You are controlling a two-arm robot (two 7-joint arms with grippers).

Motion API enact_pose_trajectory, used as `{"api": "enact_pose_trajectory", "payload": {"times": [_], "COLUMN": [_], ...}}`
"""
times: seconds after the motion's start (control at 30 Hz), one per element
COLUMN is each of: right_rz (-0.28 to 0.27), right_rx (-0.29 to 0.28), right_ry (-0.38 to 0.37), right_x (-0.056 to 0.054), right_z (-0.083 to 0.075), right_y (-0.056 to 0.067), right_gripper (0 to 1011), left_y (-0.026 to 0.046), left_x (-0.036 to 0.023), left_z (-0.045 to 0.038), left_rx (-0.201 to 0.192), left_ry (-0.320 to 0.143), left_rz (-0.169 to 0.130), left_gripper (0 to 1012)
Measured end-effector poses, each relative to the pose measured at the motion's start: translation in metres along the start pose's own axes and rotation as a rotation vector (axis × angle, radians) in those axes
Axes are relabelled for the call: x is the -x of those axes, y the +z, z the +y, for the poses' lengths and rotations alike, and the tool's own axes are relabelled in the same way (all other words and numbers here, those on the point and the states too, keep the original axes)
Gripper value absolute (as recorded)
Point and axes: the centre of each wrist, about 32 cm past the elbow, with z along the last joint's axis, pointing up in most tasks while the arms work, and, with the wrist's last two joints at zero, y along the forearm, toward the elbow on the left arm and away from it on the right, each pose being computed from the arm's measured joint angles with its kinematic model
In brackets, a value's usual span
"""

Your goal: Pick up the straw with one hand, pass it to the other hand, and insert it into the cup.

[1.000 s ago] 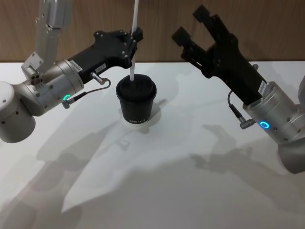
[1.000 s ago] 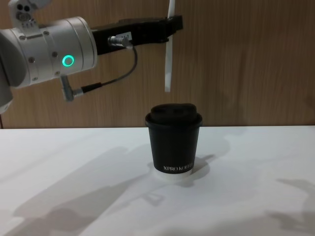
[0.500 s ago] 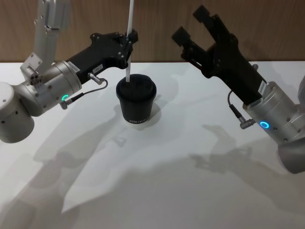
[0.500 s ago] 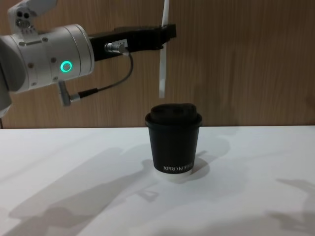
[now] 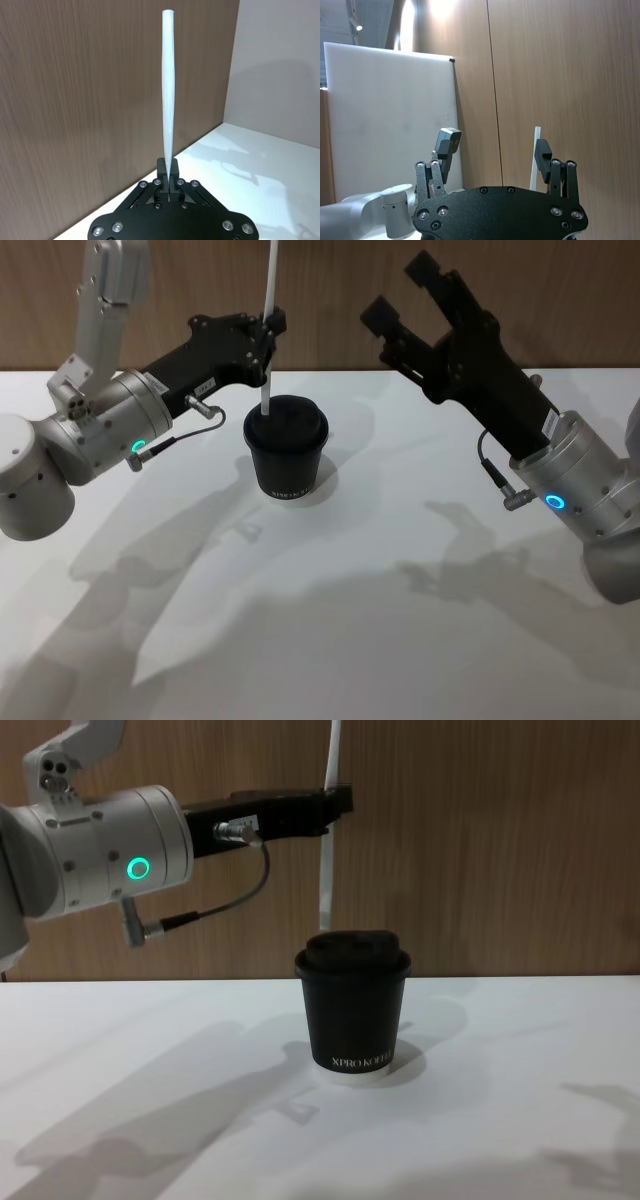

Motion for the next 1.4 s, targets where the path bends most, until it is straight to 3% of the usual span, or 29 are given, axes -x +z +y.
{"api": "enact_pose_trajectory", "payload": {"times": [1.0, 1.4], "right_rz": [0.0, 0.0], "right_rx": [0.0, 0.0], "right_ry": [0.0, 0.0], "right_x": [0.0, 0.0], "right_z": [0.0, 0.0], "right_y": [0.0, 0.0], "right_gripper": [1001, 1001], "left_y": [-0.0165, -0.0249], "left_x": [-0.0086, -0.0134], "left_z": [-0.0075, -0.0103], "left_rx": [-0.015, -0.022], "left_ry": [0.005, 0.006], "left_rz": [0.03, 0.021], "left_gripper": [6, 6]}}
